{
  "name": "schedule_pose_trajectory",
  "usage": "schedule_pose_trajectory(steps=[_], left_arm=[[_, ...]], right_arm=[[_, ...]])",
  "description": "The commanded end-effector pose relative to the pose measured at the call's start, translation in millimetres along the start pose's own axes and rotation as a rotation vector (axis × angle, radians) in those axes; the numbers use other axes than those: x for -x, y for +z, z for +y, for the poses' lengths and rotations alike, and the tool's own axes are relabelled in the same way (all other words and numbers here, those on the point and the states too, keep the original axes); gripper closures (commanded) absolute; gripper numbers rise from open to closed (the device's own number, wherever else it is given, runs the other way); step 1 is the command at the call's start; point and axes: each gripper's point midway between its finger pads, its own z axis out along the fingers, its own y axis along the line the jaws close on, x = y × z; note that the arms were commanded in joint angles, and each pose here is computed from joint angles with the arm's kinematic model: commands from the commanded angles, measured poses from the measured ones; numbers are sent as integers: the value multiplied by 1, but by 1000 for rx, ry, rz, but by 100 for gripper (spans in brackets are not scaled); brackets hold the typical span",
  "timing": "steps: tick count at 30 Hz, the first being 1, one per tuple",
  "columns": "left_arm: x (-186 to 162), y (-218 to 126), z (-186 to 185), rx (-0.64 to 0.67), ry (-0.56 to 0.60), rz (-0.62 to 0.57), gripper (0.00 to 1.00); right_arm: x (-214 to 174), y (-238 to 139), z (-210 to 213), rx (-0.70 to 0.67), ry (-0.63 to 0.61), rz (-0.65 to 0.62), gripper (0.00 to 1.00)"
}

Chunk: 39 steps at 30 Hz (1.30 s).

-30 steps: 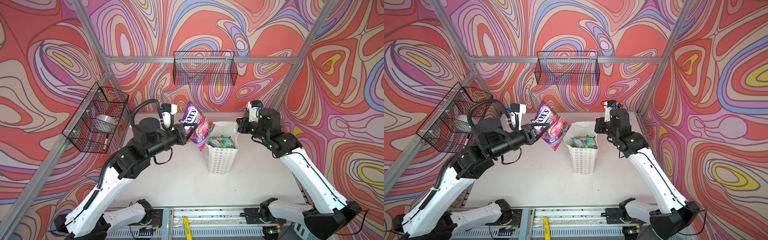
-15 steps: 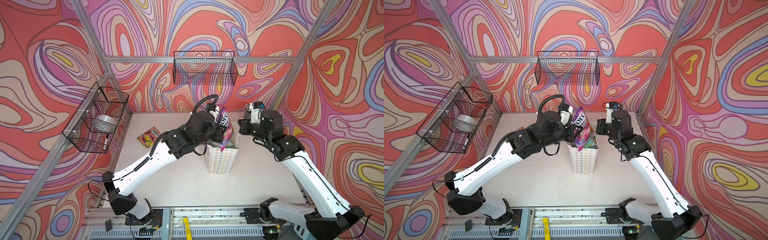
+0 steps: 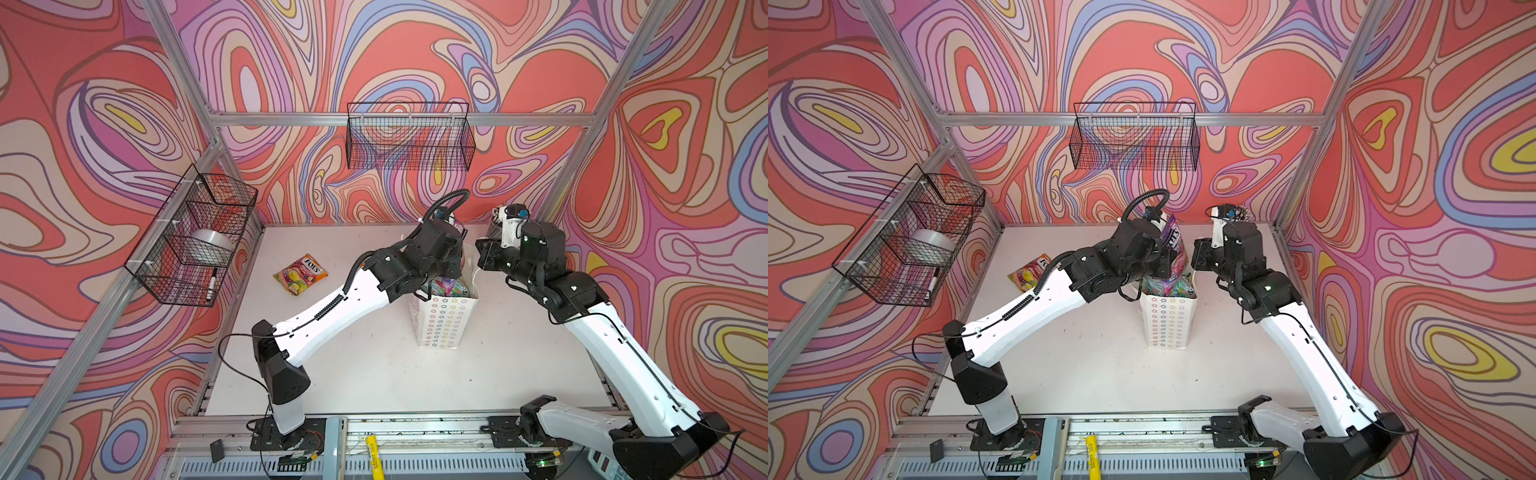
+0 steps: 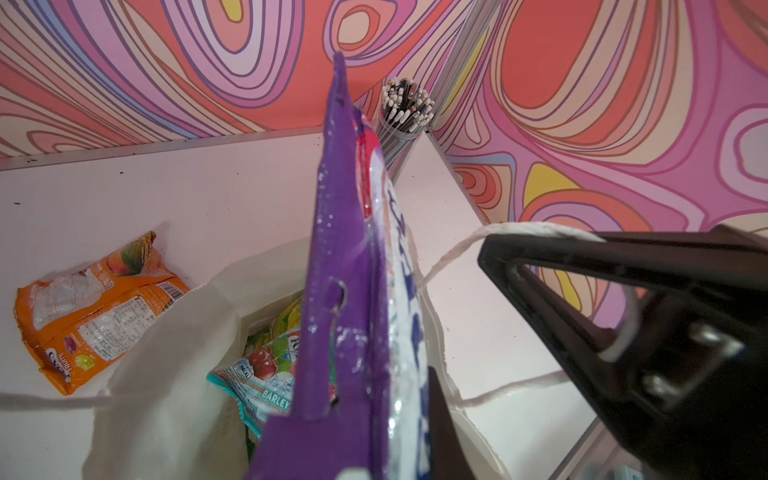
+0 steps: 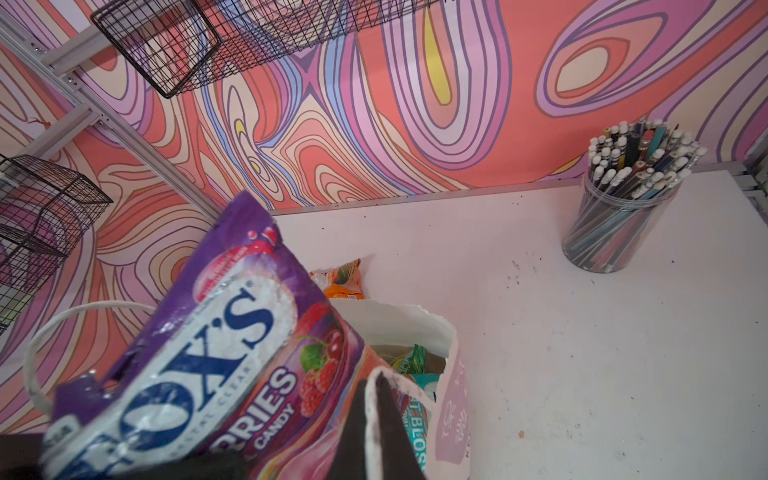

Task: Place the snacks into the paper bag
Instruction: 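Lower the Fox's Berries packet into the bag beside the right gripper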

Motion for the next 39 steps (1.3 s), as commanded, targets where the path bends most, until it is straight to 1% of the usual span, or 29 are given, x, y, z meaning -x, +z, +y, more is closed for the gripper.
schedule_pose_trajectory(steps=[1,5,10,16,21,24,30,34,36,39], left_arm=[[13,2,-7,4,10,-30,100],[3,19,-14,-18,-11,10,100],[-22,37,-20,-41,-53,80,100],[-55,48,-29,-61,-87,157,100],[-81,53,-28,-60,-112,196,100],[-96,60,-19,-28,-112,227,100],[-109,72,-2,54,-95,247,100],[-117,76,12,109,-121,270,100],[-118,74,12,103,-131,278,100],[-111,66,5,59,-146,265,93]], right_arm=[[11,-8,6,30,1,-51,100],[11,-7,6,33,1,-51,100],[11,-6,6,34,0,-49,100],[11,-5,5,26,0,-49,100],[10,-3,5,28,1,-44,100],[10,-2,6,34,4,-42,100],[10,-4,7,37,4,-45,100],[11,-5,6,32,2,-49,100],[11,-6,6,33,1,-50,100],[10,-5,6,34,1,-48,100]])
